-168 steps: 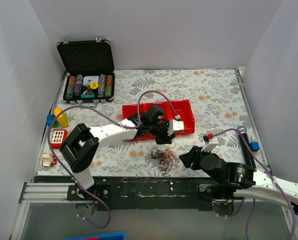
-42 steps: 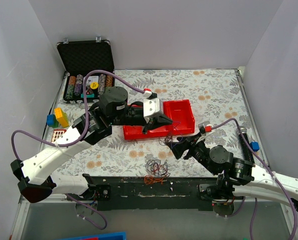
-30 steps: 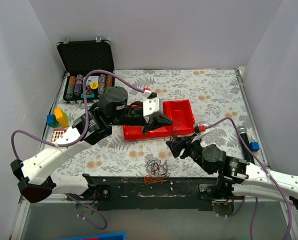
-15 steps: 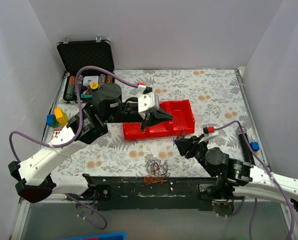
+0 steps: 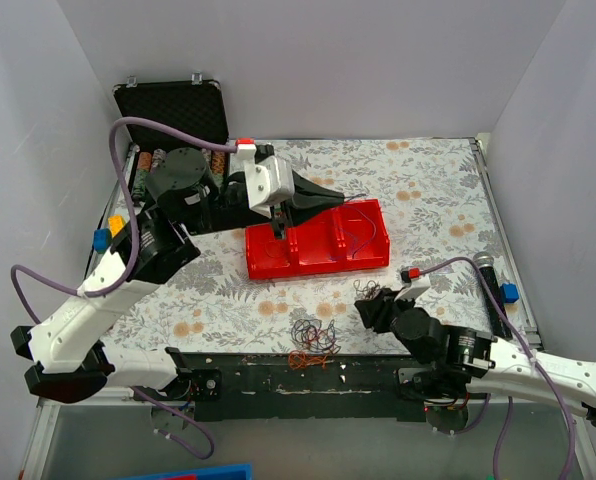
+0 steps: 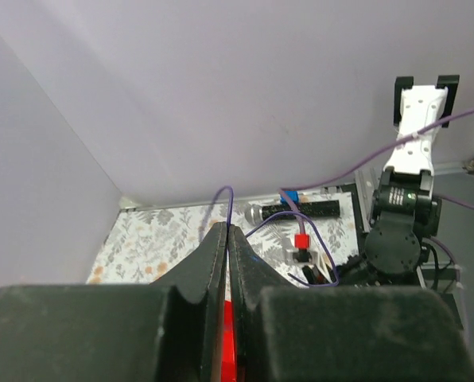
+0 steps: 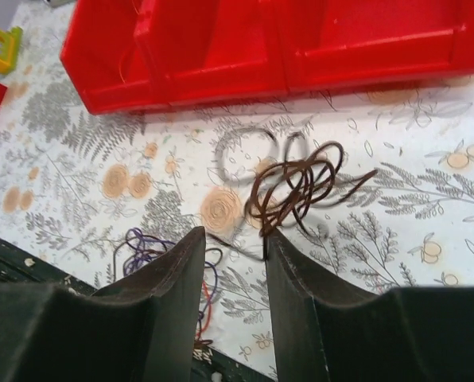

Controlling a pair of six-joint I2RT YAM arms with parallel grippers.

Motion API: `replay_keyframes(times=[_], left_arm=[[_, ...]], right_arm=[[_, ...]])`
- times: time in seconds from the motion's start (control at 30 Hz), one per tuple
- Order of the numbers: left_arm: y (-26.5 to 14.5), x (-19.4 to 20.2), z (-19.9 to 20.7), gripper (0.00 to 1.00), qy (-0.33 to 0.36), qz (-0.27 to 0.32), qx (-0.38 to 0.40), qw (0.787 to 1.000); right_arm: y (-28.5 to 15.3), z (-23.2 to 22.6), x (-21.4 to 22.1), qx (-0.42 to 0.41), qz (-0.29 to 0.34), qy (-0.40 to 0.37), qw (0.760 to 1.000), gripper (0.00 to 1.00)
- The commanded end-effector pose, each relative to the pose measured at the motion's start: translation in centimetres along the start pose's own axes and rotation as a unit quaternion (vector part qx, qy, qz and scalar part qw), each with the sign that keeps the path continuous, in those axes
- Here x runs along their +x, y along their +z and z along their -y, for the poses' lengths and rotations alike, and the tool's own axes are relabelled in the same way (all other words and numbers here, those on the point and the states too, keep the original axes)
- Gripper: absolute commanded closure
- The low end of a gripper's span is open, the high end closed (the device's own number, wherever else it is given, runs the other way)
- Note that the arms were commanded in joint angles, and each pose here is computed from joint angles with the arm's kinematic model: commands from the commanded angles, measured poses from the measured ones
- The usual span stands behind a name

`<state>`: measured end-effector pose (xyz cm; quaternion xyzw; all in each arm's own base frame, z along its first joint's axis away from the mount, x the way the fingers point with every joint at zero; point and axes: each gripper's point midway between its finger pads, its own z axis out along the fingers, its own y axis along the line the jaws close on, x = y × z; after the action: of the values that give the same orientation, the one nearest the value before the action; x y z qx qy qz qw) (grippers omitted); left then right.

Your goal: Untangle the cables

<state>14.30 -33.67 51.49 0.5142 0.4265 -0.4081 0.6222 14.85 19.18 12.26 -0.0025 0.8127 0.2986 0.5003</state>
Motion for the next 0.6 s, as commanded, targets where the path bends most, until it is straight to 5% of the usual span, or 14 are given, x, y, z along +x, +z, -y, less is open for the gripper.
replay_keyframes(times=[0.0,0.2,0.4,0.57], left_arm=[[-0.3,-4.0,-2.1,1.0,0.02,0.048,-0.047,0.998],[-0.6,-7.1,-4.4,1.0,0.046,0.082,-0.1,0.991],[-0.9,-1.1,-5.4,1.0,0.043,0.032,-0.152,0.987],[-2.0,5.5,-7.1,1.0,0.02,-0.017,-0.237,0.971]], right_arm=[[0.2,1.4,2.5,0.022,-0.029,0.017,0.999,0.56],[0.3,3.1,5.7,0.038,-0.068,0.025,0.997,0.57],[0.2,2.3,3.5,0.037,-0.042,0.024,0.998,0.57],[-0.1,1.6,0.2,0.041,0.0,0.007,0.999,0.3]])
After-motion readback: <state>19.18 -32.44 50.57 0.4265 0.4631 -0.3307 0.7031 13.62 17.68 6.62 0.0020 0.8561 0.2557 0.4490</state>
